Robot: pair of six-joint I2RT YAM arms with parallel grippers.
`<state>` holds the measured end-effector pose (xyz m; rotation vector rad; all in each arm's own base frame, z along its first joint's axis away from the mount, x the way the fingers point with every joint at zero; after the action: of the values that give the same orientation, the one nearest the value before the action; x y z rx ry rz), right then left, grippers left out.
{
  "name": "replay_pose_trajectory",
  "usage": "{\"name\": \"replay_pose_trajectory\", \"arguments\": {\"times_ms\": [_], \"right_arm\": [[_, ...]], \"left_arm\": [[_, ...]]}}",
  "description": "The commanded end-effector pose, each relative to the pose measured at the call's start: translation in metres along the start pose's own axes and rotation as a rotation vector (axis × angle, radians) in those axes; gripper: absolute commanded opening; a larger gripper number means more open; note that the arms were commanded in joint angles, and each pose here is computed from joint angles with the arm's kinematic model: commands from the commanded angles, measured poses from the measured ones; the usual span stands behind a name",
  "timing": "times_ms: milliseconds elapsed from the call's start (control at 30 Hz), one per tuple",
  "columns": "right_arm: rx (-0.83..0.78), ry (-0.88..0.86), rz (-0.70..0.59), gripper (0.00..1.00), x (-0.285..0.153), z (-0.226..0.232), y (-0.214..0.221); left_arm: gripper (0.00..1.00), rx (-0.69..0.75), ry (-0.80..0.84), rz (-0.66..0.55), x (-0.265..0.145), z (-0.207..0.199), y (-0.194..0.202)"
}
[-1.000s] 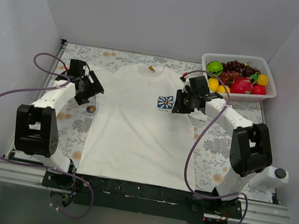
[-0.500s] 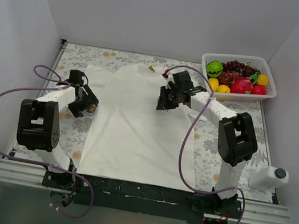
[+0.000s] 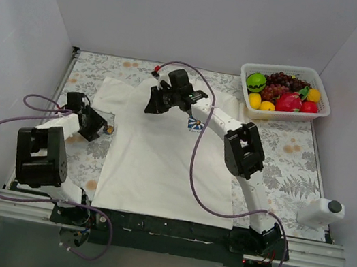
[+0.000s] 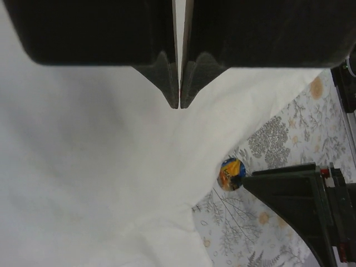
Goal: Pin the brooch onto the clothing
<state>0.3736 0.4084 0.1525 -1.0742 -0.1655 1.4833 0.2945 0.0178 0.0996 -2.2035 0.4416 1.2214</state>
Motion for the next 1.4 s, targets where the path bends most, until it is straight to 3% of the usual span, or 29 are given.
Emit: {"name": "replay_pose_trajectory", "arguments": {"times_ms": [0,233,600,1067,1200,1333,1367], "right_arm": [[-0.131,-0.156,-0.068,0.1,0.024,0.04,-0.023],[-0.139,-0.25,-0.066,0.06,0.067,0.057,-0.001],[-0.109,-0.207,-0.084,0.01,0.117,0.053,0.025],[-0.023,-0.181,-0.099,0.01,0.135,0.05,0.039],[-0.046,-0.177,-0.164,0.01,0.12,0.061,0.024],[-0.039,-0.206,-0.178,0.01,0.122,0.066,0.016],[-0.035,-0.208,-0.178,0.01,0.123,0.065,0.017]], "left_arm": [[0.5,-0.039,0.07,0.023,0.005,-0.003,0.005],[0.37,-0.027,0.092,0.018,0.006,-0.002,0.004],[0.33,-0.02,0.077,0.046,0.016,0.004,0.01],[0.32,-0.009,0.067,0.036,0.015,0.004,0.009],[0.37,-0.02,0.041,0.008,0.011,0.005,0.004],[0.58,-0.046,0.023,-0.005,0.009,0.007,-0.003],[0.59,-0.05,0.022,-0.007,0.009,0.007,-0.004]]}}
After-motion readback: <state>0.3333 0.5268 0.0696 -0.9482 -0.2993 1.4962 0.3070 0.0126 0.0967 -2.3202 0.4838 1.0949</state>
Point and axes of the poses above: each gripper's point midway between its finger pads, its own x axis out along the fingers, its own z axis along the line the jaws close on, y = z × x, the point moved 8 cm from there along -x, back along the fingers, and after that the axes turned 6 degrees about x, right-handed, at the moved point
